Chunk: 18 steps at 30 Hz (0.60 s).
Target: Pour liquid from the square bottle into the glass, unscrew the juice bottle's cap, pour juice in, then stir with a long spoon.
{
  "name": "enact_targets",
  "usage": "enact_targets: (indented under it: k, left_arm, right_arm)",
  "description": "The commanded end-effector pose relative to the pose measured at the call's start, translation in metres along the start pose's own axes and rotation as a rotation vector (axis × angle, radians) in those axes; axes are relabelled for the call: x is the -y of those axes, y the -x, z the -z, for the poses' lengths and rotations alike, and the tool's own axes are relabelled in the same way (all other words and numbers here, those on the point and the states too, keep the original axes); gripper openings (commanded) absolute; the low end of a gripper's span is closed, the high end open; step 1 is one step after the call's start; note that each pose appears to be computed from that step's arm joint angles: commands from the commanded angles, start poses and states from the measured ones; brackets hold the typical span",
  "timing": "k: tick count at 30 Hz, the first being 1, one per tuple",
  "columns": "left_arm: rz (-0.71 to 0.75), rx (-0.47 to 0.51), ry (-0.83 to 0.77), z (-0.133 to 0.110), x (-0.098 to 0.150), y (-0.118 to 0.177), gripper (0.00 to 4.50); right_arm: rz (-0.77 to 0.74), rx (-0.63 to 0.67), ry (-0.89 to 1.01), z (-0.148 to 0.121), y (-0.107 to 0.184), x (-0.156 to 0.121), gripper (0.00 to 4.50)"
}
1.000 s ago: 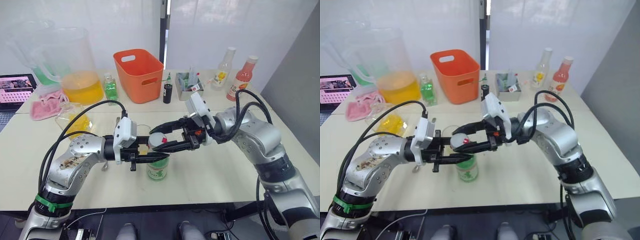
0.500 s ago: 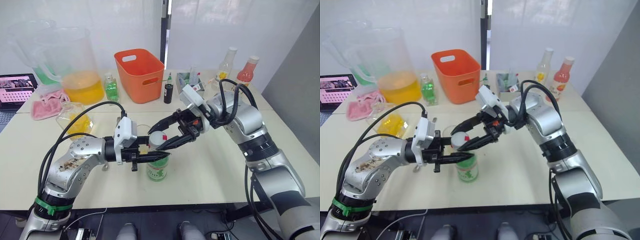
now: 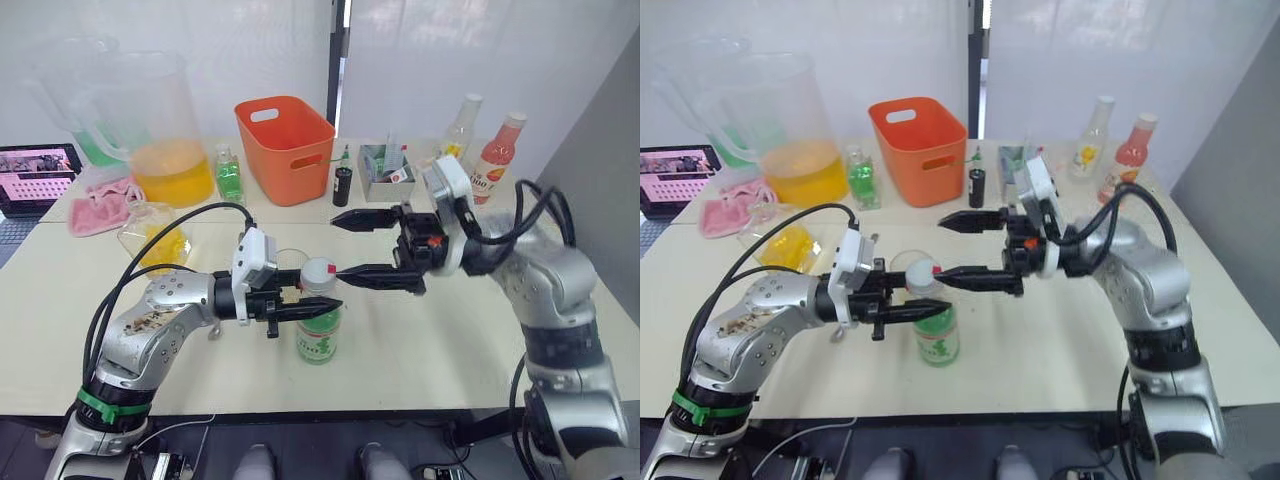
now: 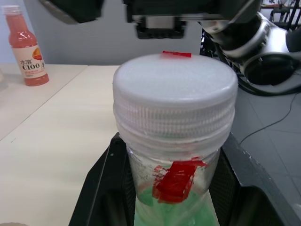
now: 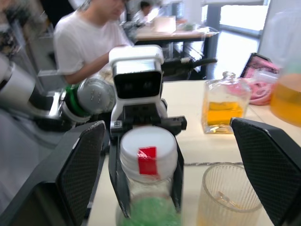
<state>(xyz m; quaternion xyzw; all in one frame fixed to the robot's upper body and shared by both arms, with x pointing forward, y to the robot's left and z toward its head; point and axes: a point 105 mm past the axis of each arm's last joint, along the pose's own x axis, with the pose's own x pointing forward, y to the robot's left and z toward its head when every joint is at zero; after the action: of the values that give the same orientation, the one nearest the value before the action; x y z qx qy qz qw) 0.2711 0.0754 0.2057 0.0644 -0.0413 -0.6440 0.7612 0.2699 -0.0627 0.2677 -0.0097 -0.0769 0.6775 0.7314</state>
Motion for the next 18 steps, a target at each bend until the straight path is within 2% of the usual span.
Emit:
enact_targets:
  k: [1, 7, 10, 18]
  left_arm:
    - [0.034, -0.005, 0.059, 0.009, 0.006, -0.003, 1.47]
    - [0.054, -0.016, 0.066, 0.011, 0.005, -0.005, 1.47]
    - [0.071, -0.022, 0.065, 0.012, 0.006, -0.007, 1.47]
    - [0.094, -0.025, 0.067, 0.014, 0.008, -0.009, 1.47]
  right_arm:
    - [0.150, 0.009, 0.047, -0.007, 0.001, -0.014, 4.50]
    - [0.330, -0.042, 0.068, -0.001, -0.003, -0.017, 4.50]
    - [0.342, -0.097, 0.066, 0.006, -0.009, -0.025, 4.50]
    - [0.360, -0.126, 0.053, 0.014, -0.012, -0.028, 4.50]
